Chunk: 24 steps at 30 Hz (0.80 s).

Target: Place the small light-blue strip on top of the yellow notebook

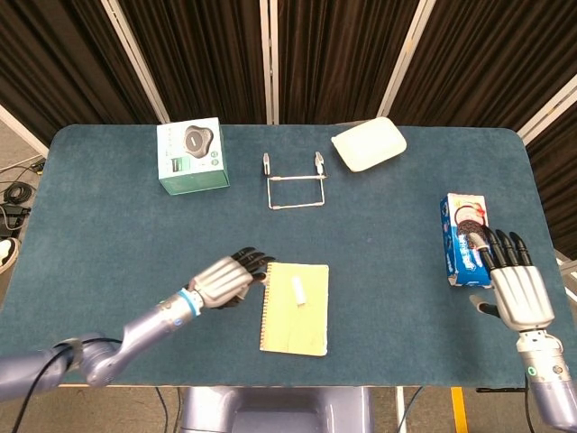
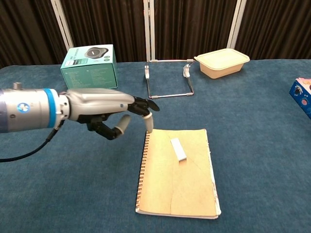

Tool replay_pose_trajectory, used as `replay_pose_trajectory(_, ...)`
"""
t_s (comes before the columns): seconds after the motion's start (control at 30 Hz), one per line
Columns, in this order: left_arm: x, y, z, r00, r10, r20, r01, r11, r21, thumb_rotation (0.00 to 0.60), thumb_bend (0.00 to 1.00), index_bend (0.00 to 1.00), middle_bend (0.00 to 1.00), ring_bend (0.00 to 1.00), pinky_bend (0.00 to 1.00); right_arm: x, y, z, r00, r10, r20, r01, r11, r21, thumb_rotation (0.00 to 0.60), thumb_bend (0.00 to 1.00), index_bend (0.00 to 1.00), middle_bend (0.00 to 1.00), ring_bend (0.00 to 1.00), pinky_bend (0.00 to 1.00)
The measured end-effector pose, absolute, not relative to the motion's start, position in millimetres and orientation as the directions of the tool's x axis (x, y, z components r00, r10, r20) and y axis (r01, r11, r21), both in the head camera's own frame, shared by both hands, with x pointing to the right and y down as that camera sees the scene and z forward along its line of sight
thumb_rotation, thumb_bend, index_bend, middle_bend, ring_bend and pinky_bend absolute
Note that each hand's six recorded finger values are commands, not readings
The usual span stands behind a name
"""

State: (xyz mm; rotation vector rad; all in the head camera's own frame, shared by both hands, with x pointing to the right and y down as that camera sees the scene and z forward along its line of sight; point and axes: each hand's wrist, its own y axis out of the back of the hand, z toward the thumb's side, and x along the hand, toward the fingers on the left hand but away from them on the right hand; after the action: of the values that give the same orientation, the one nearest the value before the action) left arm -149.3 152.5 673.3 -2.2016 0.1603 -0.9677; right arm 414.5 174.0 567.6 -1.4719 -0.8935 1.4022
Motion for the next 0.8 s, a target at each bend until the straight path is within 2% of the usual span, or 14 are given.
replay_pose_trajectory(0.27, -105.2, 159.2, 689.3, 0.723, -0.332, 0.605, 0.229, -0.712, -0.664, 0.600, 1.00, 0.28, 0.00, 0.00, 0.00, 425.9, 172.3, 564.3, 0.060, 0.933, -0.354, -0.048, -0.352, -0.935, 0.600, 0.00, 0.00, 0.00, 0.00, 0.00)
replay_pose_trajectory(0.8, -78.8, 171.6, 697.6, 0.725, -0.311, 0.614, 0.254, -0.709, -0.659, 0.600, 1.00, 0.28, 0.00, 0.00, 0.00, 430.9, 170.7, 560.2, 0.046, 0.936, -0.350, -0.026, -0.349, -0.937, 0.600, 0.00, 0.00, 0.00, 0.00, 0.00)
